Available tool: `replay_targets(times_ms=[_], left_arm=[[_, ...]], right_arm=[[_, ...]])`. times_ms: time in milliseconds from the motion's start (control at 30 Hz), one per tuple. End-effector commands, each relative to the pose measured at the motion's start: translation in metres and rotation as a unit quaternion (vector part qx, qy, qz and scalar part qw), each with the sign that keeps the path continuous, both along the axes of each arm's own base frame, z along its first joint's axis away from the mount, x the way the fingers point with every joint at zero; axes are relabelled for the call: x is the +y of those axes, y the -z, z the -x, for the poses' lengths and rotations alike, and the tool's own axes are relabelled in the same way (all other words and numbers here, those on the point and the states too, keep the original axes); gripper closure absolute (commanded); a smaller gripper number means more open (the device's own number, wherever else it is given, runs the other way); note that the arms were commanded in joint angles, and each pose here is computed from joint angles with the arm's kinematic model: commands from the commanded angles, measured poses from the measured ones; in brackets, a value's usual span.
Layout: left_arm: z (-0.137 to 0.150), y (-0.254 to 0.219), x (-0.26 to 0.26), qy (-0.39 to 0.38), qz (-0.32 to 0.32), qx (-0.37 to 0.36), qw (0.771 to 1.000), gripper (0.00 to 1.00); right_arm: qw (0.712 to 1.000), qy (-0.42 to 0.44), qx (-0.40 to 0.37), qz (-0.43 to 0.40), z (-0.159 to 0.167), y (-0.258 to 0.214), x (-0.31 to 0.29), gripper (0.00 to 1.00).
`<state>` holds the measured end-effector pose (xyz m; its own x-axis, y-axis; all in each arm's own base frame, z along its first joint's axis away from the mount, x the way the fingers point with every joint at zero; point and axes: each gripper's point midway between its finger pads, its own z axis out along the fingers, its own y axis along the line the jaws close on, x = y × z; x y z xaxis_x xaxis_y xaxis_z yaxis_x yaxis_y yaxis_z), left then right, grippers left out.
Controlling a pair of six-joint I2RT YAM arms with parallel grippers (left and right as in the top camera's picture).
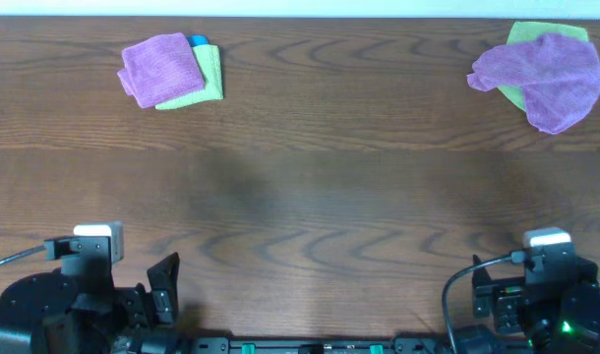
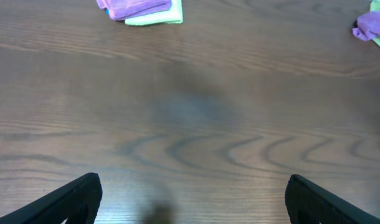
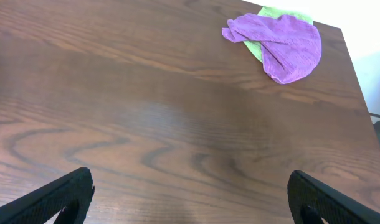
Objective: Fold the cloth
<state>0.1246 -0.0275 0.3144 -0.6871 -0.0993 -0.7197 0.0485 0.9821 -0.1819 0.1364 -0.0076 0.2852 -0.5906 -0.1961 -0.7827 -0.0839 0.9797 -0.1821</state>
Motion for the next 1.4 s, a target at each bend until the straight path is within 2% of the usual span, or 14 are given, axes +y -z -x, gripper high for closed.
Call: replay_targets(times_ms=[0, 133, 233, 400, 567, 733, 833, 967, 1067, 1200, 1367], left_arm=[[-0.004, -0.004, 0.008, -0.017, -0.017, -0.013, 1.000, 0.05], [-0.017, -0.019, 0.037, -0.087, -0.066, -0.057, 0.992, 0.05], [-0.025, -0.036, 0.063, -0.153, -0.106, -0.096, 0.978, 0.05], [-0.030, -0.054, 0.079, -0.199, -0.123, -0.133, 0.963, 0.05], [-0.029, -0.057, 0.076, -0.193, -0.114, -0.142, 0.964, 0.05], [-0.011, -0.059, 0.074, -0.184, -0.098, -0.163, 0.964, 0.05], [0.006, -0.065, 0.080, -0.174, -0.120, -0.188, 0.959, 0.05], [0.027, -0.065, 0.061, -0.044, -0.217, -0.224, 0.949, 0.05], [0.038, -0.057, 0.061, -0.045, -0.215, -0.240, 0.946, 0.05], [0.038, -0.038, 0.060, -0.048, -0.210, -0.259, 0.942, 0.05], [0.022, -0.009, 0.054, -0.041, -0.201, -0.273, 0.940, 0.05]], right_arm=[[1.000, 0.013, -0.010, -0.004, 0.002, -0.005, -0.004, 0.01], [1.000, 0.013, -0.010, -0.004, 0.002, -0.005, -0.004, 0.01], [1.000, 0.013, -0.010, -0.004, 0.002, -0.005, -0.004, 0.01], [1.000, 0.013, -0.010, -0.004, 0.002, -0.005, -0.004, 0.01], [1.000, 0.013, -0.010, -0.004, 0.002, -0.005, -0.004, 0.01], [1.000, 0.013, -0.010, -0.004, 0.002, -0.005, -0.004, 0.01], [1.000, 0.013, -0.010, -0.004, 0.002, -0.005, -0.004, 0.01], [1.000, 0.013, -0.010, -0.004, 0.002, -0.005, -0.004, 0.01], [1.000, 0.013, -0.010, -0.004, 0.002, -0.005, -0.004, 0.01], [1.000, 0.013, -0.010, -0.004, 0.002, -0.005, -0.004, 0.01], [1.000, 0.013, -0.010, -0.004, 0.002, -0.005, -0.004, 0.01]])
